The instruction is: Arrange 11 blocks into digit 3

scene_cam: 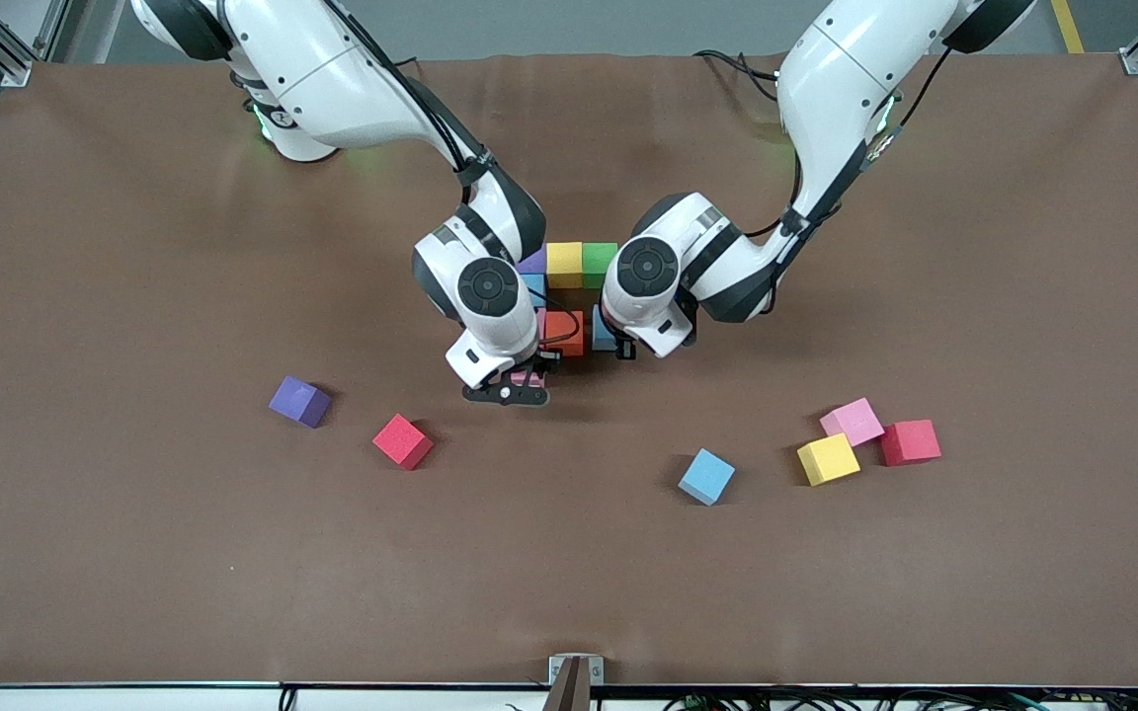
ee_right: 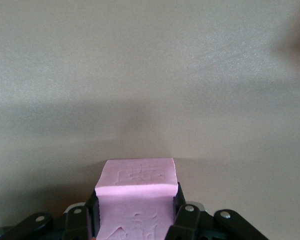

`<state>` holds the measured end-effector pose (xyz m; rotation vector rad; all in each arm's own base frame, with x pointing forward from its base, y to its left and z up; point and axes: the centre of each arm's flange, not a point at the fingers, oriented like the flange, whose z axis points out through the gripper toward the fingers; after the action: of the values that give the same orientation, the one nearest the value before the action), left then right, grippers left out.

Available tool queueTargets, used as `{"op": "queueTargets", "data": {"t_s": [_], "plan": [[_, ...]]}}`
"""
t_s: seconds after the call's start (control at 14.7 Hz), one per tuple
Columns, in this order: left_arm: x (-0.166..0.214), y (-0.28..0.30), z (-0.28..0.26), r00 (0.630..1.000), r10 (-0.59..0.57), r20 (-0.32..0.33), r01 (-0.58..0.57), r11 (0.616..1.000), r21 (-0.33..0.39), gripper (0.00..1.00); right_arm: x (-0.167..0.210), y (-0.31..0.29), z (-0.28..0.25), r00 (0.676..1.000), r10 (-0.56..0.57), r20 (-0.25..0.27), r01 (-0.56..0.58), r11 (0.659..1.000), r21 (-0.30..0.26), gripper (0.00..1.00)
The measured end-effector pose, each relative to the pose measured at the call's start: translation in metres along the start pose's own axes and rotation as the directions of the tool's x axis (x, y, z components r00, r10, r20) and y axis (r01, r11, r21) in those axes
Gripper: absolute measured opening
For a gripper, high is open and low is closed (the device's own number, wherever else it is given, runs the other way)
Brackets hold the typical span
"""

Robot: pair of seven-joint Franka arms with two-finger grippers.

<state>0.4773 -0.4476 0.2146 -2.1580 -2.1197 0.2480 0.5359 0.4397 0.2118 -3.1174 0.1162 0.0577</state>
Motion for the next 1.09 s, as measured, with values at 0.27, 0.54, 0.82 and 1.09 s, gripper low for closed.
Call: {"op": "queueTargets", "data": {"t_s": [0.27,0.54,0.82,1.09], "plan": [[-0.005,0.005,0.0,1.0,-0.005,0.011,0.005,1.0,-0.003,0.57,-0.002,0.0,0.0,1.0,-0.002,0.007,0.002,1.0,-0.005,0.56],[-0.007,0.005,0.006,1.0,-0.006,0.01,0.006,1.0,0.004,0.57,-0.003,-0.001,0.0,1.0,-0.004,0.011,0.004,1.0,-0.009,0.56],[-0.011,0.002,0.012,1.0,0.0,0.007,0.0,1.0,0.012,0.57,-0.003,-0.001,0.0,1.0,-0.004,0.012,0.004,1.0,-0.01,0.56],[-0.012,0.002,0.013,1.0,-0.002,0.007,0.002,1.0,0.013,0.57,-0.003,-0.001,0.0,1.0,-0.004,0.012,0.005,1.0,-0.01,0.56]]}}
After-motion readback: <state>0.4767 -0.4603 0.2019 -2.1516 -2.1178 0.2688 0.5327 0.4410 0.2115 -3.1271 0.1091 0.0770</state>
